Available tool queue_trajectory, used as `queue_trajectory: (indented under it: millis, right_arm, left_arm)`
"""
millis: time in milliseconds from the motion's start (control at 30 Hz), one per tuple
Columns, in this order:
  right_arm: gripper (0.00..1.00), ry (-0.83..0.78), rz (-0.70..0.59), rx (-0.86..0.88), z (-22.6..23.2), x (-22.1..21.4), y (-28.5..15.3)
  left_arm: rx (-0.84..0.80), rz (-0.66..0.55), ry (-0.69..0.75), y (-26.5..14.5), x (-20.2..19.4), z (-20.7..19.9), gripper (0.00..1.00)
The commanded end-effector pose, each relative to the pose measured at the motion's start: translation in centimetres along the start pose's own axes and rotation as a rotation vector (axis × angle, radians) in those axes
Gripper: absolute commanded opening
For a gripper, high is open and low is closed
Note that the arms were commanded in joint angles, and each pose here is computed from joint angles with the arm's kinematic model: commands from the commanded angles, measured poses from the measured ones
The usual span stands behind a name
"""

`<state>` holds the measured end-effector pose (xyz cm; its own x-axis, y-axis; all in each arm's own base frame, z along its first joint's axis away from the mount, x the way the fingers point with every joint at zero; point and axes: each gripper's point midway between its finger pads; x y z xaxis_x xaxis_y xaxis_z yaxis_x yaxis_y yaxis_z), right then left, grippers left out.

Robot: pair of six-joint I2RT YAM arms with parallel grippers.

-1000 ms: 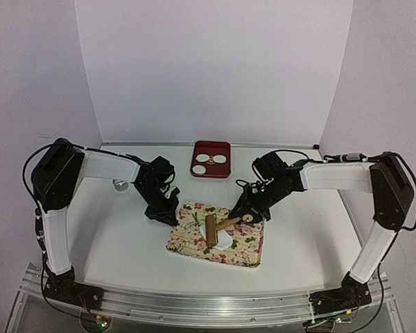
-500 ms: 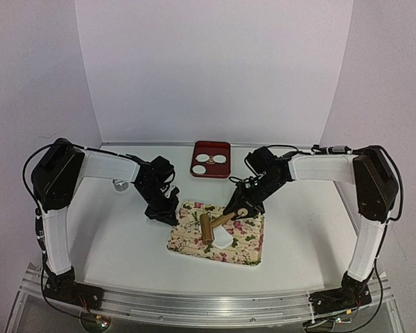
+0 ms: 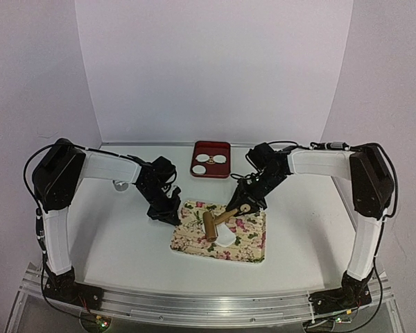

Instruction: Roll out the dumpling wrappers from the dough

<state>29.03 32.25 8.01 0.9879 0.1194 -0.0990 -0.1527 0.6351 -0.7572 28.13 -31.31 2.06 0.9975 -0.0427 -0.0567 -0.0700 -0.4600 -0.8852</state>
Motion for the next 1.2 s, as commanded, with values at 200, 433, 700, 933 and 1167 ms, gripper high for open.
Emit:
queue_trajectory:
  millis: [200,433,700,933,1167]
  right_arm:
    - [0.00,0.197,0.028,-0.469,-14.5,-3.3,-2.8]
    - [0.00,0.160,0.112,-0.443,-14.1,-2.3,0.5]
    - [0.00,0.146,0.182,-0.495,-15.4,-3.7,2.7]
    - [0.00,0.123,0.205,-0.519,-15.8,-3.7,3.9]
    - [0.00,0.113,0.203,-0.529,-15.9,-3.1,4.5]
  left_arm:
    - [0.100,0.000,-0.072,0.7,-0.1,2.6,0.00]
    - [0.096,0.000,-0.076,0.5,-0.1,2.5,0.00]
    - [0.095,-0.006,-0.096,0.5,-0.1,2.5,0.00]
    - [0.092,-0.006,-0.105,0.5,0.0,2.4,0.00]
    - [0.093,-0.003,-0.108,0.6,0.0,2.4,0.00]
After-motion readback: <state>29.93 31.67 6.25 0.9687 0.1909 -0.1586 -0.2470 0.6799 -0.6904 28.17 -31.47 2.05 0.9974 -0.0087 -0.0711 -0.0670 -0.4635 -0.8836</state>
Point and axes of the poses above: each gripper's point midway between its finger pads, its own y axis out along the fingers, its own z axis along the line the jaws close on, x = y × z, and after that the axes turned 8 degrees about -y, right-handed
